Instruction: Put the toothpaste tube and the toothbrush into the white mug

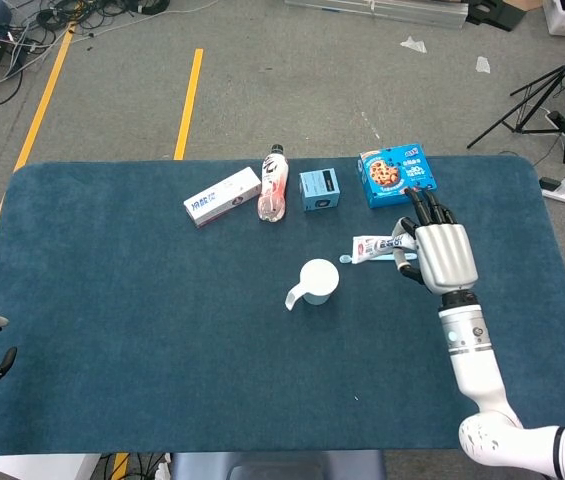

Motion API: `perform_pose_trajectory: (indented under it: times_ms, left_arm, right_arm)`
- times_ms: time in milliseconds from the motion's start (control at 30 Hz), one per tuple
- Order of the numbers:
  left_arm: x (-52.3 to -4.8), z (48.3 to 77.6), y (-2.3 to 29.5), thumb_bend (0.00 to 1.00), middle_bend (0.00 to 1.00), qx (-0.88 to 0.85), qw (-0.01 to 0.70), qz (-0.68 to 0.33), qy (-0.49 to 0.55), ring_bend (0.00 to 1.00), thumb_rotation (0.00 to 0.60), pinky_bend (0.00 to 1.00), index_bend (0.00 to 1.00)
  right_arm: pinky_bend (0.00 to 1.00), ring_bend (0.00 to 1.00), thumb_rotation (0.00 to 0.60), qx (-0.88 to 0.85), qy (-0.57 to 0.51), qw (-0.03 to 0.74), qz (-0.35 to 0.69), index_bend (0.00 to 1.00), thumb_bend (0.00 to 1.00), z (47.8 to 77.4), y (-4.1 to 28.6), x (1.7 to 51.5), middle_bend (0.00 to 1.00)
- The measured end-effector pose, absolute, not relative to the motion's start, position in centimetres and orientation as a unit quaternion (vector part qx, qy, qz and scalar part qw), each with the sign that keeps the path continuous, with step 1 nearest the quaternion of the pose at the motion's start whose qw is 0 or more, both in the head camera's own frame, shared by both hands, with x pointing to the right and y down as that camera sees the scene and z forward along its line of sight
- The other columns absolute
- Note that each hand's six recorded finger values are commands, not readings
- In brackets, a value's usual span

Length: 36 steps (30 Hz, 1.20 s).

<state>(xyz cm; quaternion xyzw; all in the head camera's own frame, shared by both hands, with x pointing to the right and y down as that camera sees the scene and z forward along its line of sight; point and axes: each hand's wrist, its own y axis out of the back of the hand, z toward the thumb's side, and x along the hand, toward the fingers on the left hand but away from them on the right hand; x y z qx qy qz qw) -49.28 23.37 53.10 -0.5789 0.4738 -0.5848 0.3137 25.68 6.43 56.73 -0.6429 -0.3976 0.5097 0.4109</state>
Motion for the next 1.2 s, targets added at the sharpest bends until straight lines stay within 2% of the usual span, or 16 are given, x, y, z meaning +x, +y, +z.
perform_pose_trajectory:
  times_ms: [167, 400, 1200]
  left_arm:
    - [-49.3, 53.0, 23.4, 0.29, 0.44, -0.577, 0.314, -0.585, 0.475, 0.45, 0.600, 0.45, 0.39]
    - [-49.4, 52.8, 23.4, 0.29, 0.44, -0.575, 0.315, -0.585, 0.477, 0.45, 0.600, 0.45, 0.39]
    - [-49.8, 52.2, 23.3, 0.29, 0.44, -0.572, 0.315, -0.580, 0.487, 0.45, 0.600, 0.45, 0.39]
  right_arm:
    - [0.21, 0.00, 0.600, -0.653, -0.393, 0.423, 0.490, 0.60, 0.34, 55.4, 6.9, 24.1, 0.13]
    - [0.21, 0.00, 0.600, -0.667, -0.379, 0.425, 0.481, 0.60, 0.34, 55.7, 7.6, 22.6, 0.13]
    - [0.21, 0.00, 0.600, -0.686, -0.329, 0.411, 0.502, 0.60, 0.34, 61.1, 8.8, 19.7, 0.13]
